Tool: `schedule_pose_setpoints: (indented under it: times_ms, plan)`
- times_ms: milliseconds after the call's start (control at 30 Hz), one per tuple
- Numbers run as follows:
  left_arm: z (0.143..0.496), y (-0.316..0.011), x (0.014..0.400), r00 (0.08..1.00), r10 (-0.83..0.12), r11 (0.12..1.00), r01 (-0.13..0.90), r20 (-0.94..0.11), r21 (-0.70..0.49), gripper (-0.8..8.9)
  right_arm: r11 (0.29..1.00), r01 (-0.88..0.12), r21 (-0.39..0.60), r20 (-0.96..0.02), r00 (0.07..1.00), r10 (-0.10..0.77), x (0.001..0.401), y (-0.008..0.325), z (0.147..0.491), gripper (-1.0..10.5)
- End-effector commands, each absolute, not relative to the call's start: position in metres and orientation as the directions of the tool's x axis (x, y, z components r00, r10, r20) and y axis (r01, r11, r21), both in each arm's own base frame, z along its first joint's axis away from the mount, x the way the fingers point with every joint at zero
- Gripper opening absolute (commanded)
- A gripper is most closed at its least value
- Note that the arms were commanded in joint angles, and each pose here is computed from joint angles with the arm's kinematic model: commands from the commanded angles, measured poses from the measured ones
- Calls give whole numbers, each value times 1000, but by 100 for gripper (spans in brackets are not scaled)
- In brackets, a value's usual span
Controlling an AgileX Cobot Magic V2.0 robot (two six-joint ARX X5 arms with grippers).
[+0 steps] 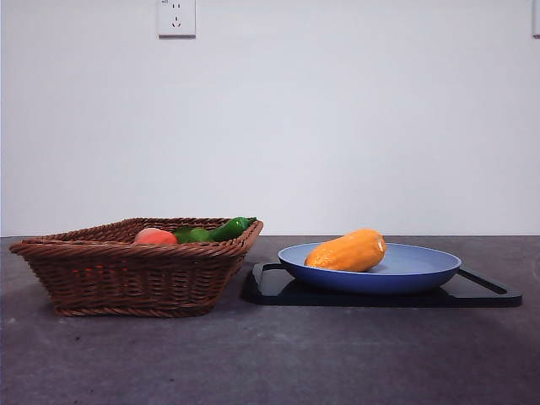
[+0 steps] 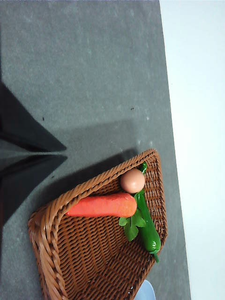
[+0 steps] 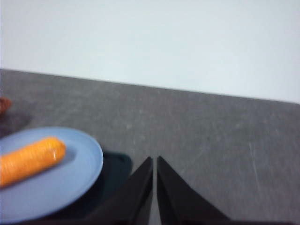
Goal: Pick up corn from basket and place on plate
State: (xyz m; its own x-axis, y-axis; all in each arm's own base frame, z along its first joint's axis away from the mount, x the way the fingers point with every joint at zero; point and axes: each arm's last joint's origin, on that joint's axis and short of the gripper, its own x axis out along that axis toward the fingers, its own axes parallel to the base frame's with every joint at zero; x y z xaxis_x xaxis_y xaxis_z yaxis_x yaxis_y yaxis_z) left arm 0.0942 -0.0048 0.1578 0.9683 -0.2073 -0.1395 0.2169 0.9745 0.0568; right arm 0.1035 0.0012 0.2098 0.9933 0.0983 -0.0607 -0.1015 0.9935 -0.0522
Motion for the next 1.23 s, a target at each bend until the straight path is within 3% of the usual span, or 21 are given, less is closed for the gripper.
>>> schedule_pose_setpoints:
  times_ms: [33, 400, 567, 1233]
  plan:
    - [149, -5, 95, 962, -205, 975, 216, -178, 43, 8, 995, -75, -71, -41, 997, 72, 101, 0, 200, 2]
    - [149, -5, 95, 962, -205, 975, 216, -178, 43, 8, 996, -76, -51, -61, 995, 73, 98, 1, 162, 2]
    - [149, -5, 95, 962, -205, 975, 216, -178, 43, 8, 996, -82, -36, -156, 985, 75, 96, 1, 151, 2]
    - [149, -5, 95, 962, -205, 975, 216, -178, 43, 8, 997, -79, -21, -149, 986, 75, 96, 1, 152, 2]
